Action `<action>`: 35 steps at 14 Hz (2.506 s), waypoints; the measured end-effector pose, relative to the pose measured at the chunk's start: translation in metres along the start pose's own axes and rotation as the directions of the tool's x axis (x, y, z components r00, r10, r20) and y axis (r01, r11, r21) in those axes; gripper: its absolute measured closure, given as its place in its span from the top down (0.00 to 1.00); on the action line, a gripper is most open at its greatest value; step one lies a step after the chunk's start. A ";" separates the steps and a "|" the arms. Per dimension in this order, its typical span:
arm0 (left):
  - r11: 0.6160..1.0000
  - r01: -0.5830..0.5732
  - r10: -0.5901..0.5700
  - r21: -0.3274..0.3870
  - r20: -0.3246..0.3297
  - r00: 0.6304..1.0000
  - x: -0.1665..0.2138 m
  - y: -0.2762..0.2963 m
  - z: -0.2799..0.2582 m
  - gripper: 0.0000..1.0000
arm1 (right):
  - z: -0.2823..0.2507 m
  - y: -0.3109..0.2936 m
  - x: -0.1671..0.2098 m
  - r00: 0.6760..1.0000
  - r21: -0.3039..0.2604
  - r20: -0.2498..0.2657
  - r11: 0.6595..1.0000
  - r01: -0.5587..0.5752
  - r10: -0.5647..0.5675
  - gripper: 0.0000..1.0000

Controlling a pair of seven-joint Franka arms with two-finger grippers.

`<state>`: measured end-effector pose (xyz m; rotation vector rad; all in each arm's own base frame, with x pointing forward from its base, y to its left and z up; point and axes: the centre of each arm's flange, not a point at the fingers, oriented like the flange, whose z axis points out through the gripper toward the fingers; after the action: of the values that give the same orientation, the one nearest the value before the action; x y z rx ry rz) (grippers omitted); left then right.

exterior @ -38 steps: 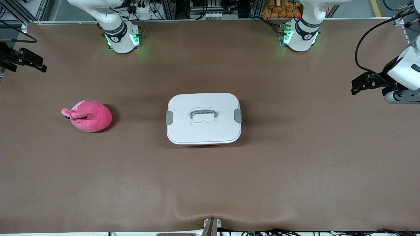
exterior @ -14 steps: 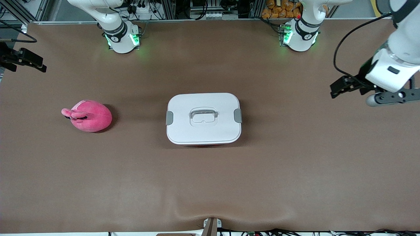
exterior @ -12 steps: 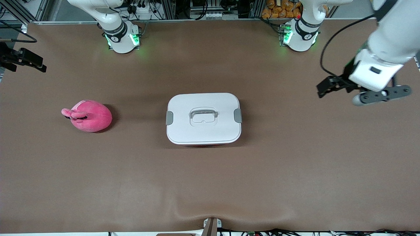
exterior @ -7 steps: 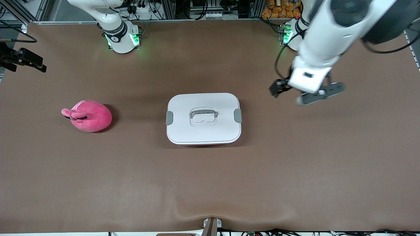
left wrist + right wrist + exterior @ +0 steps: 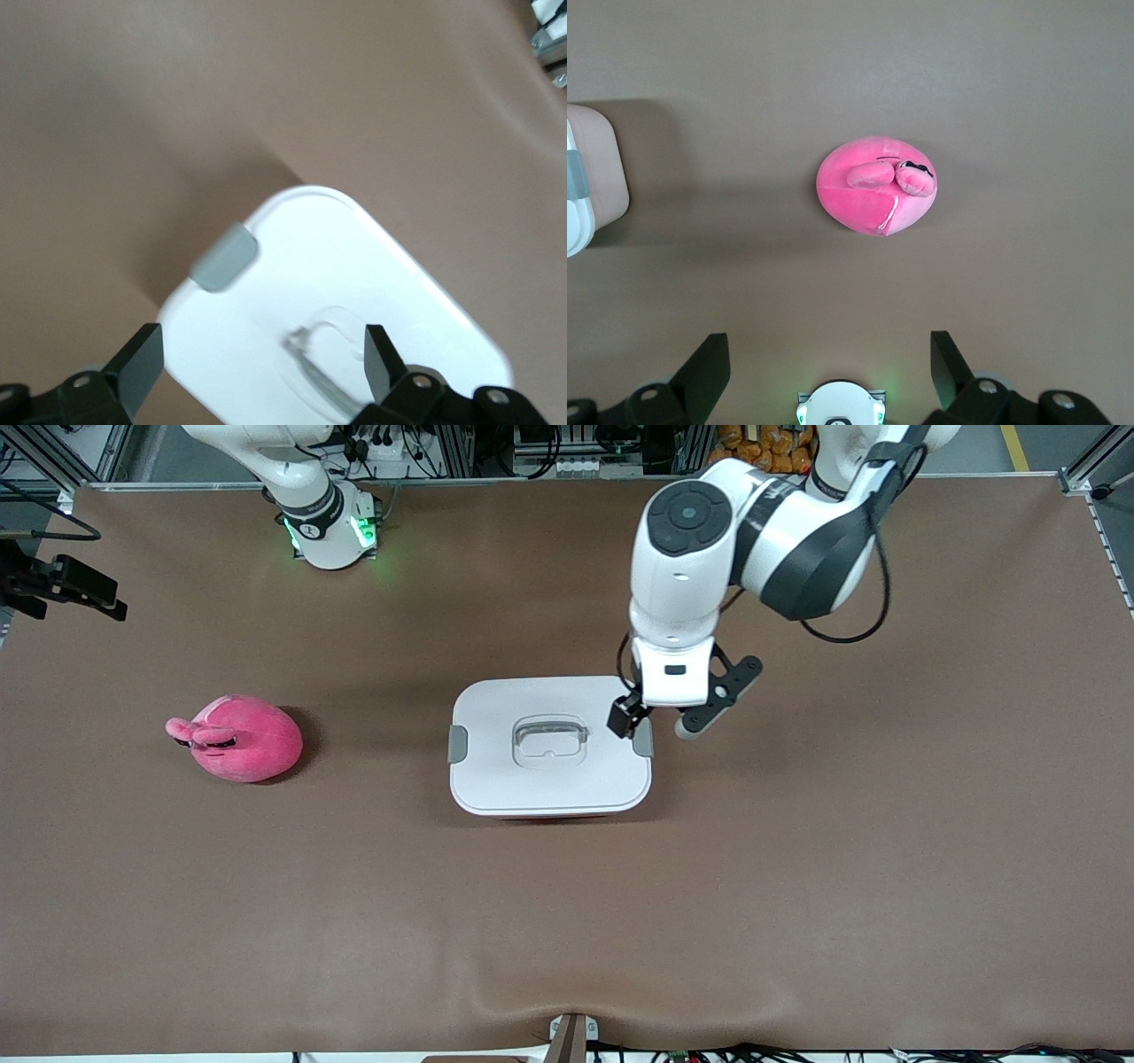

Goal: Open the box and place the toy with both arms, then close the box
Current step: 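Move the left gripper over the box lid handle, then grasp the lid handle with the left gripper while the right gripper reaches the toy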

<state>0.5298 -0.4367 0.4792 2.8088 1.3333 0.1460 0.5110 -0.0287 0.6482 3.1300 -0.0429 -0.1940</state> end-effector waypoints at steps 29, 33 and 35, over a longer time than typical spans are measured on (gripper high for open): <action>0.783 0.582 -0.606 -0.219 -0.059 0.793 -0.167 0.011 0.122 0.57 | 0.083 0.002 0.062 0.982 0.027 0.146 0.993 0.114 -0.117 1.00; 0.784 0.581 -0.605 -0.219 -0.058 0.794 -0.168 0.011 0.122 0.48 | 0.084 -0.002 0.076 0.958 0.044 0.137 0.967 0.250 -0.253 1.00; 0.784 0.581 -0.605 -0.219 -0.058 0.794 -0.168 0.011 0.122 0.47 | 0.092 -0.001 0.080 0.912 0.067 0.142 0.923 0.378 -0.384 1.00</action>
<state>0.4447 -0.5716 0.3469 2.1170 2.0367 0.4081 0.5787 -0.0301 0.5474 3.1181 0.5755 -0.4392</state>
